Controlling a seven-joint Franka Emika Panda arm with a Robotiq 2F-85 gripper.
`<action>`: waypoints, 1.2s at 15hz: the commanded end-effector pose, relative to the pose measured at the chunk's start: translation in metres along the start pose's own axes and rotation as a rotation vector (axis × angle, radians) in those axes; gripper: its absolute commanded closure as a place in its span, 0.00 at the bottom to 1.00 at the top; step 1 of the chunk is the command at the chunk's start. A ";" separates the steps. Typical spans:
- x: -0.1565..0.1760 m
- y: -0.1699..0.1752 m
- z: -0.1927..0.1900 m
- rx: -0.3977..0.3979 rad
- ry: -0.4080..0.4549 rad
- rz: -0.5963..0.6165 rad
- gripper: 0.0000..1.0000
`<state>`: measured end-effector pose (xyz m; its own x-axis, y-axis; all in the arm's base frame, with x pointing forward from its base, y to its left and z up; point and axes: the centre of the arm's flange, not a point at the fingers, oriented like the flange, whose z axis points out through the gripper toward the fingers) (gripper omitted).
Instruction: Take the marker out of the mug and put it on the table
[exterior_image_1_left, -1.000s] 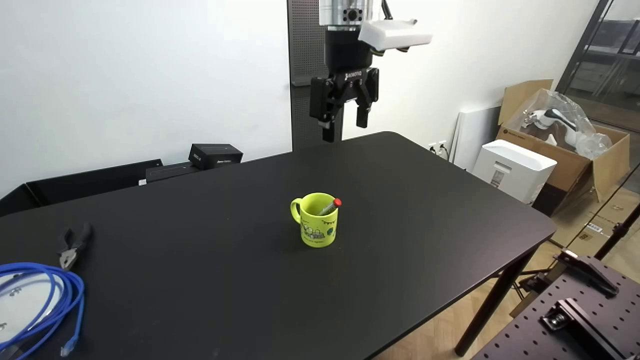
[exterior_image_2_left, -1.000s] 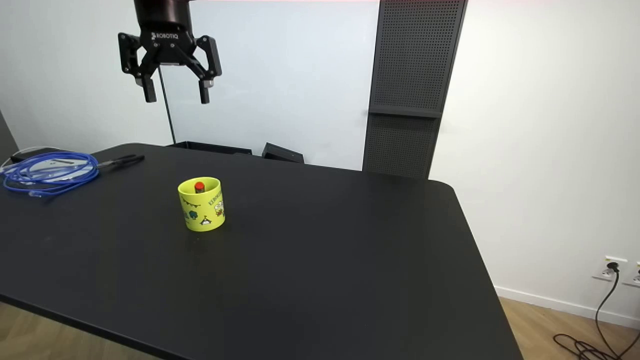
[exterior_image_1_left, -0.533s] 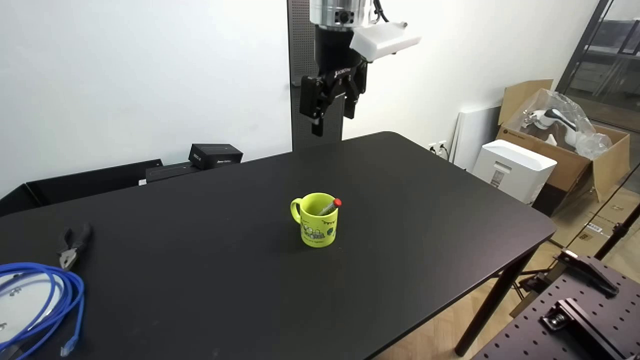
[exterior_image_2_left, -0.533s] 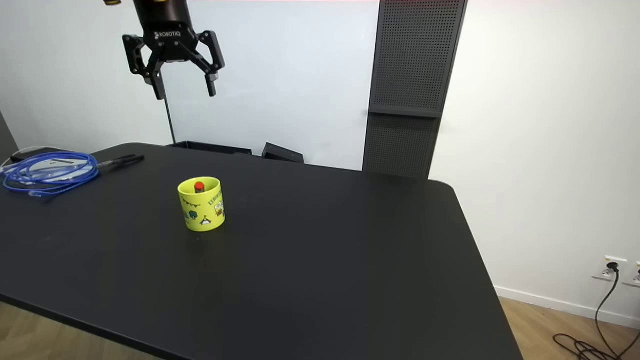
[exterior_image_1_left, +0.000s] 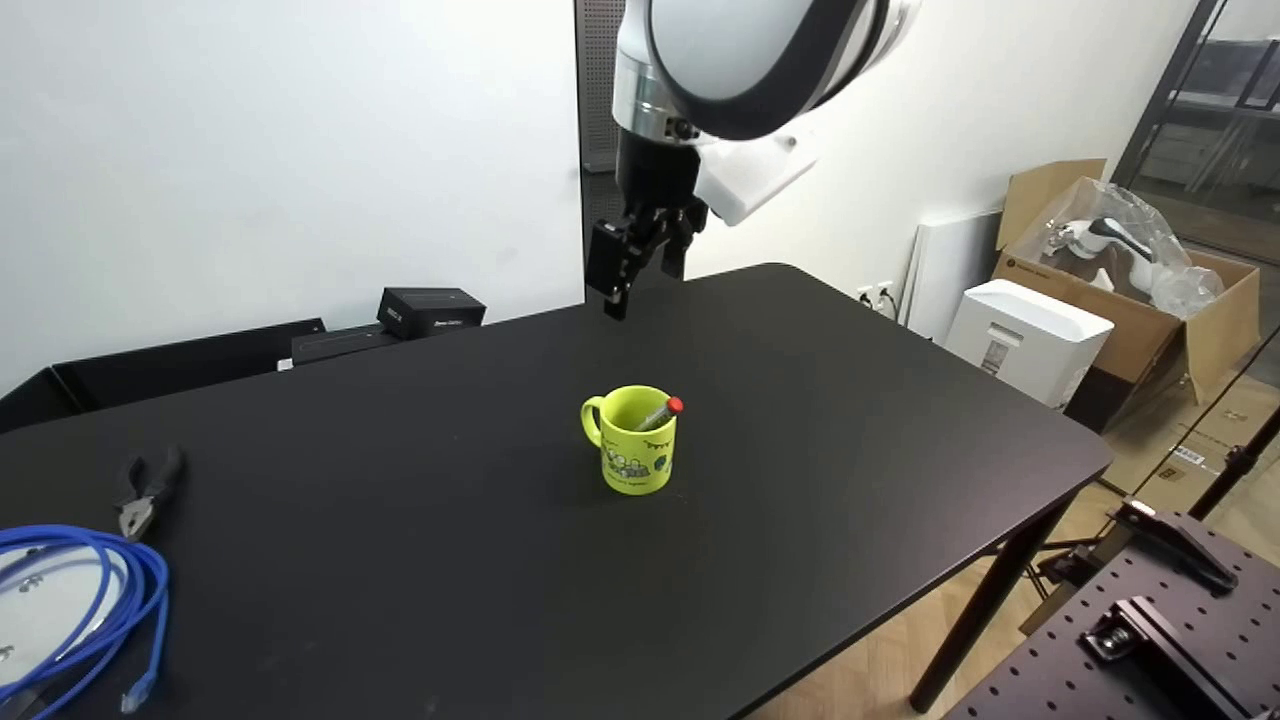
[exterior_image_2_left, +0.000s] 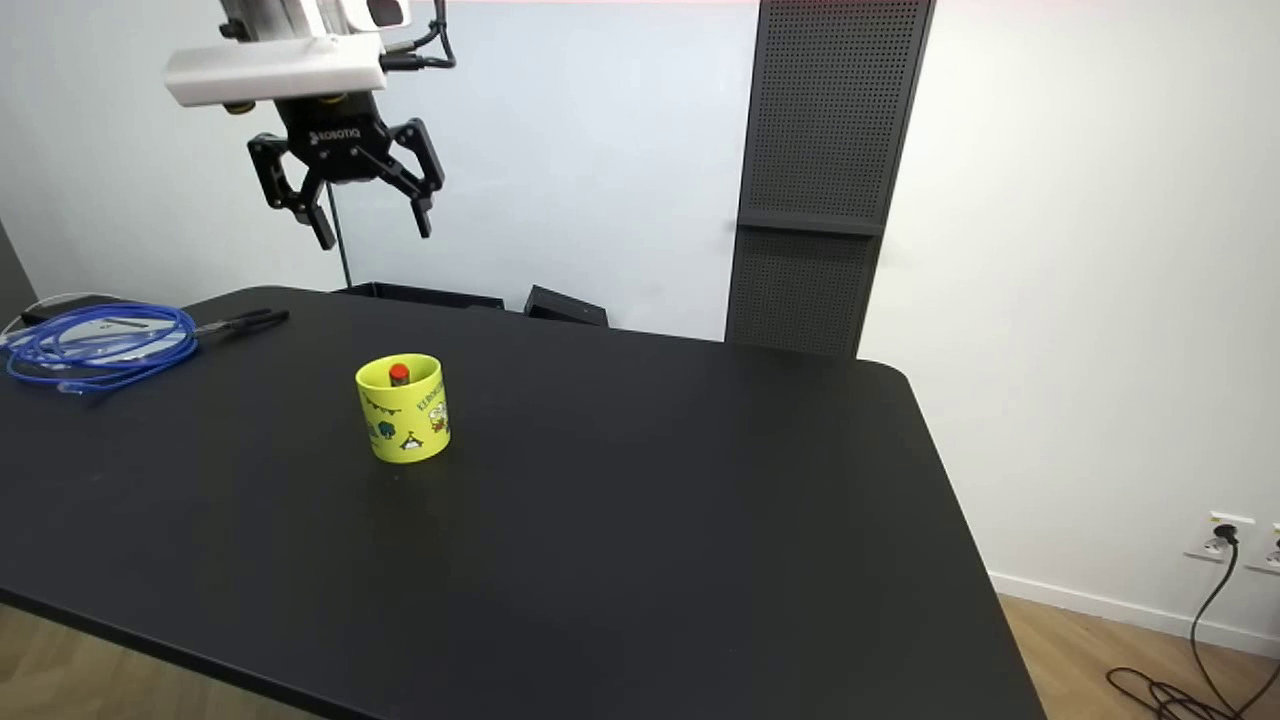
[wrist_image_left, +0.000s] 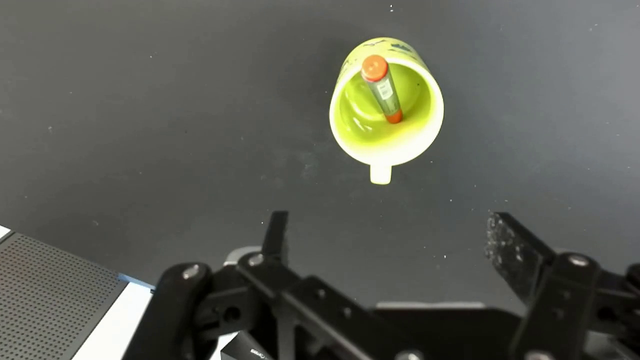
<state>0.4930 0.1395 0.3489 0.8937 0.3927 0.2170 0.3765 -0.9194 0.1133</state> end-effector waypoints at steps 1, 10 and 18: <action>-0.012 0.006 0.021 -0.002 -0.008 0.024 0.00; -0.036 0.011 0.077 0.035 -0.136 0.038 0.00; -0.040 0.003 0.104 0.055 -0.195 0.024 0.00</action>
<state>0.4783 0.1158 0.2433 0.9304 0.3655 0.0283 0.3633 -0.9295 0.0628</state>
